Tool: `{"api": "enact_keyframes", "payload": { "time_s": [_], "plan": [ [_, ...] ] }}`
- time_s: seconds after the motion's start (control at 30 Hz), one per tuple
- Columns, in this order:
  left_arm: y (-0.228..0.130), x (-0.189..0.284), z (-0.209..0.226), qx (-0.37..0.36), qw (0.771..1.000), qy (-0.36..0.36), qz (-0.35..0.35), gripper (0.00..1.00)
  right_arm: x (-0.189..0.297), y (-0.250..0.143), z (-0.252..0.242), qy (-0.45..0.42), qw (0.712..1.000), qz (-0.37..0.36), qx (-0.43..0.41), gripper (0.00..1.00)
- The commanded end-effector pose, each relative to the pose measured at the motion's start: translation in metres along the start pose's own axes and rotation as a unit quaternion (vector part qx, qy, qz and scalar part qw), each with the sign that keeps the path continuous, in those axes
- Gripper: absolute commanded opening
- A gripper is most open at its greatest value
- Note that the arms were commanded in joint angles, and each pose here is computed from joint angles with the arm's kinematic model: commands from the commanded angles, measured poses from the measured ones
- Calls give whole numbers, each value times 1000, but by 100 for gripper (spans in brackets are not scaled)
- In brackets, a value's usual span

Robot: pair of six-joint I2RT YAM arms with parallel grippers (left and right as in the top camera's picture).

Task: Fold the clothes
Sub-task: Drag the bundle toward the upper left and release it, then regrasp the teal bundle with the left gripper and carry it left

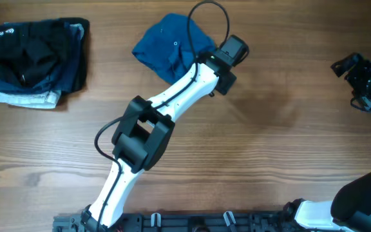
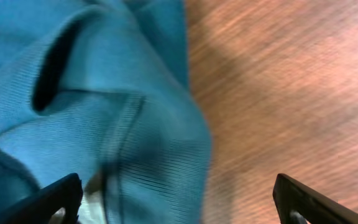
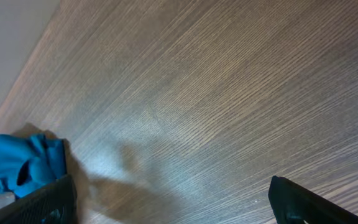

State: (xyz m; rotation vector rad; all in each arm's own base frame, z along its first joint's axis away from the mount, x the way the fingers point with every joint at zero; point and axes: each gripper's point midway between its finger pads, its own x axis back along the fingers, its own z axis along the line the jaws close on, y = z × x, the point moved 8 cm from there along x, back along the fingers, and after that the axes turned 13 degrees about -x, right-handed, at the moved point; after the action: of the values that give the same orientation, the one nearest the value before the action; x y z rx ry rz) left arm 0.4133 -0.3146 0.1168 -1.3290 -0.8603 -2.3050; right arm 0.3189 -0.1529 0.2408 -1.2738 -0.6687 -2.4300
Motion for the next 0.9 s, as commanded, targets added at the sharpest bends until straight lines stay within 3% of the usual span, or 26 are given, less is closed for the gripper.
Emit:
{"api": "enact_keyframes", "payload": {
  "time_s": [0.0,0.23,0.33,0.37,0.47,0.57,0.6,0.73,0.87],
  "plan": [
    [-10,-17,13,20,999,17,21,97,2,2,3,11,1000,-1,6,99],
    [-24,-48,6,14,998,11,53,92,2,3,4,13,1000,-4,7,100],
    [-21,-48,7,17,999,14,44,83,2,4,4,14,1000,-5,7,100],
    [-20,-49,7,19,999,15,39,78,2,4,4,14,1000,-6,0,100],
    [-19,-49,9,20,999,23,38,31,2,5,4,16,1000,-9,0,99],
    [-21,-48,17,18,997,64,47,15,2,5,5,17,1000,-10,0,100],
    [-22,-47,20,18,995,81,51,4,2,5,5,16,1000,-10,1,100],
    [-25,-44,26,11,990,125,67,4,2,6,5,17,1000,-11,1,99],
    [-23,-20,37,-22,969,231,87,4,2,6,5,18,1000,-12,1,100]
  ]
}}
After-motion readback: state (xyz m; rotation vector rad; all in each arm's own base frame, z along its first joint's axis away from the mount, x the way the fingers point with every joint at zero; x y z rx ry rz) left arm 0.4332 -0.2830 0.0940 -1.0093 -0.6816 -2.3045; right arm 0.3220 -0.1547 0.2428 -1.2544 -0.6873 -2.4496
